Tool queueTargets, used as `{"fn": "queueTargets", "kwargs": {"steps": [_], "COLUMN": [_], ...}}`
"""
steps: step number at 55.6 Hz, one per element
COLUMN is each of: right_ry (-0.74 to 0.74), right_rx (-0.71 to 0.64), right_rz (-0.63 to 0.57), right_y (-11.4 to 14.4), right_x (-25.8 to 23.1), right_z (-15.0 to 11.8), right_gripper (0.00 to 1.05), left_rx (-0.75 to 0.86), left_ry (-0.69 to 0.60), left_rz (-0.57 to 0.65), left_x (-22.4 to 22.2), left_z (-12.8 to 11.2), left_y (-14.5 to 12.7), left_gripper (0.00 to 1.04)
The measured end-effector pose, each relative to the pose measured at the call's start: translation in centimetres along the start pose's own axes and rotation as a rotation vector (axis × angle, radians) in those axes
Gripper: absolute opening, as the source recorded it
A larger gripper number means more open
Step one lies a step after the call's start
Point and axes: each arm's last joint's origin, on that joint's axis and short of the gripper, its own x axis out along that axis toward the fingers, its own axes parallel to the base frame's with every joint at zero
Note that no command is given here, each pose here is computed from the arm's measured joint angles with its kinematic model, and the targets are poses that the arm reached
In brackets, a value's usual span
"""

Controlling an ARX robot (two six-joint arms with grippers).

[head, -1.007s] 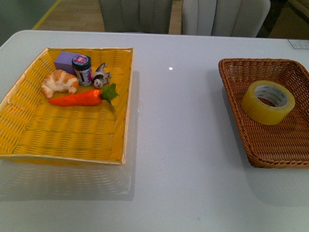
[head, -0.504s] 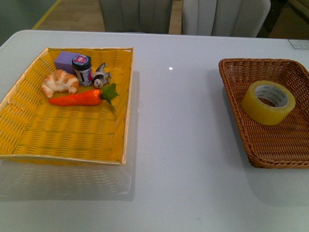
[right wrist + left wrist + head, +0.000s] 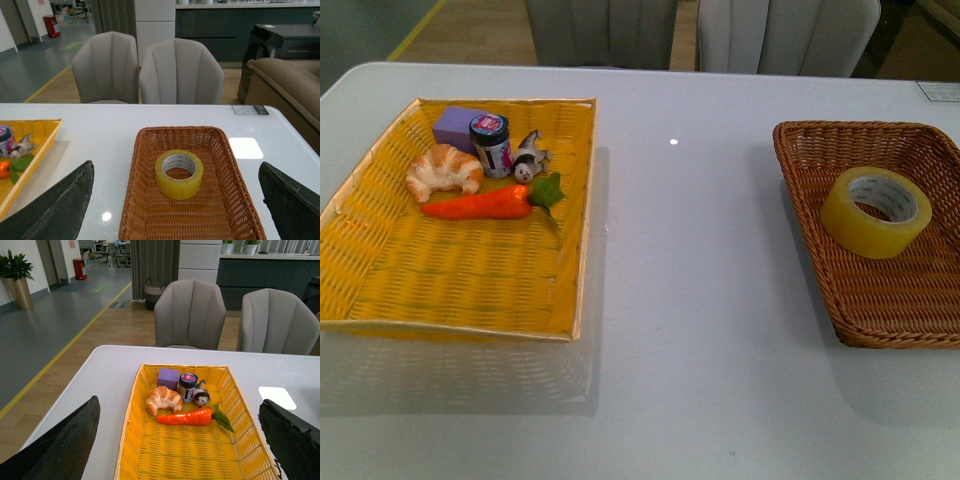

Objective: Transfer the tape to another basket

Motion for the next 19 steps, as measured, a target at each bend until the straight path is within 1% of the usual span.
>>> {"fn": "queueTargets", "kwargs": {"steps": [19], "right_ry": [0.000], "right_rx": [0.000], "right_rz": [0.000], "right_y": [0.00], "right_x": [0.00], "right_z": [0.00], "right_gripper": [0.96], "left_rx": [0.000], "left_ry": [0.000], "left_rz": [0.000], "left_x": [0.00], "left_z": [0.00], "left_y": [0.00], "left_gripper": [0.96]}}
